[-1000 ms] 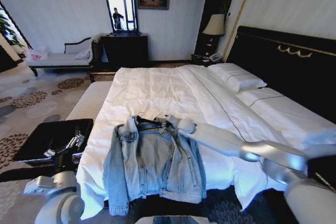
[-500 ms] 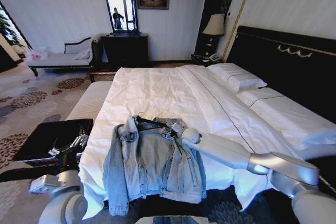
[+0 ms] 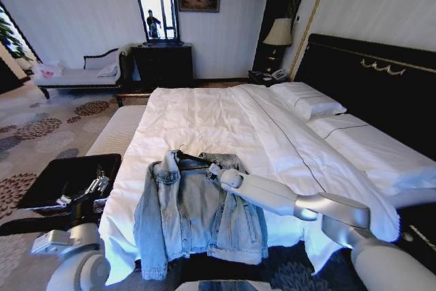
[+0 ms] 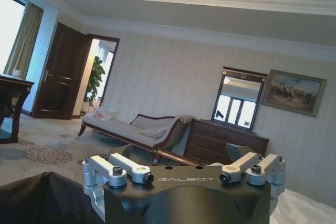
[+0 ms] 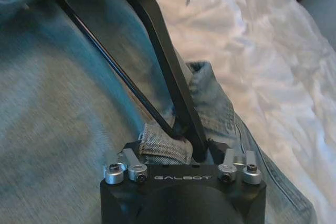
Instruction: Pick up the clothes from the bed and hang them on the clothes hanger.
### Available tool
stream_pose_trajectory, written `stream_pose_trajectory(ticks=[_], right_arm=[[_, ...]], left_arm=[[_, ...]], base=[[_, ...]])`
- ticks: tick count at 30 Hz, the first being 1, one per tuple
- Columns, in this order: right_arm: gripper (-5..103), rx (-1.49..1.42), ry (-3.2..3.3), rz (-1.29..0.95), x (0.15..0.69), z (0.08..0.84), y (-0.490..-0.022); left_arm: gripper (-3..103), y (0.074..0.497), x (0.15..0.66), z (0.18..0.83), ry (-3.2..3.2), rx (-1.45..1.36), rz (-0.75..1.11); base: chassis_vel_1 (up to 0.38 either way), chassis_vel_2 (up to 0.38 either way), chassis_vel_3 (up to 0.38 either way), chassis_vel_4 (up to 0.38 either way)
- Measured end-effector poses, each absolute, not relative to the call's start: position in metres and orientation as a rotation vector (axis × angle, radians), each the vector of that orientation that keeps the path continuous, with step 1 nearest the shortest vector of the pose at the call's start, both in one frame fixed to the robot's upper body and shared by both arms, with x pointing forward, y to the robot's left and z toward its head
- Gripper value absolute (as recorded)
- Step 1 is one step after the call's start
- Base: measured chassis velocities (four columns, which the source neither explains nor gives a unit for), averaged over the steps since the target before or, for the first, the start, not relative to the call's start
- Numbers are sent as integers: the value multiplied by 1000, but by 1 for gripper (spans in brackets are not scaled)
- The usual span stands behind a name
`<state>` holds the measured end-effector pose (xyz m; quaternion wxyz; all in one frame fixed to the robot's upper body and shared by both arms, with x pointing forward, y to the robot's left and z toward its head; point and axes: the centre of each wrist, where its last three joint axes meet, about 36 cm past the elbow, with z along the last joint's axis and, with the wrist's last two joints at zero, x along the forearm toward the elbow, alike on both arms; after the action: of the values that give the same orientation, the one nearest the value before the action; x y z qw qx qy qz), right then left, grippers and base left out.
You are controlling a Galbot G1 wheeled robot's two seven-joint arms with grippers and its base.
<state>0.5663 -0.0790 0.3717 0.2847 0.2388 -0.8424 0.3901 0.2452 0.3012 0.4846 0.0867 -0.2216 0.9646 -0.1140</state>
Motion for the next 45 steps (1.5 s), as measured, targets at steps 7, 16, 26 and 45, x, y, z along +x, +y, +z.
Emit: stream_pose_trajectory(ticks=[7,16,26,45], right_arm=[[40,535,-2227,1053,570,376,-106],[7,414,-2222,1067,579,380,-139],[3,468,-2566,791,610,372,-104],[3,653,-2594,577,576,425,-31]], left_arm=[[100,299,248,484,2877,-648,-345],[100,297,252,483,2882,-634,-346],[100,299,250,484,2883,-639,-339],[100,308,249,485,2873,-653,-338]], base=[[0,0,0,0],[0,0,0,0],[0,0,0,0],[0,0,0,0]])
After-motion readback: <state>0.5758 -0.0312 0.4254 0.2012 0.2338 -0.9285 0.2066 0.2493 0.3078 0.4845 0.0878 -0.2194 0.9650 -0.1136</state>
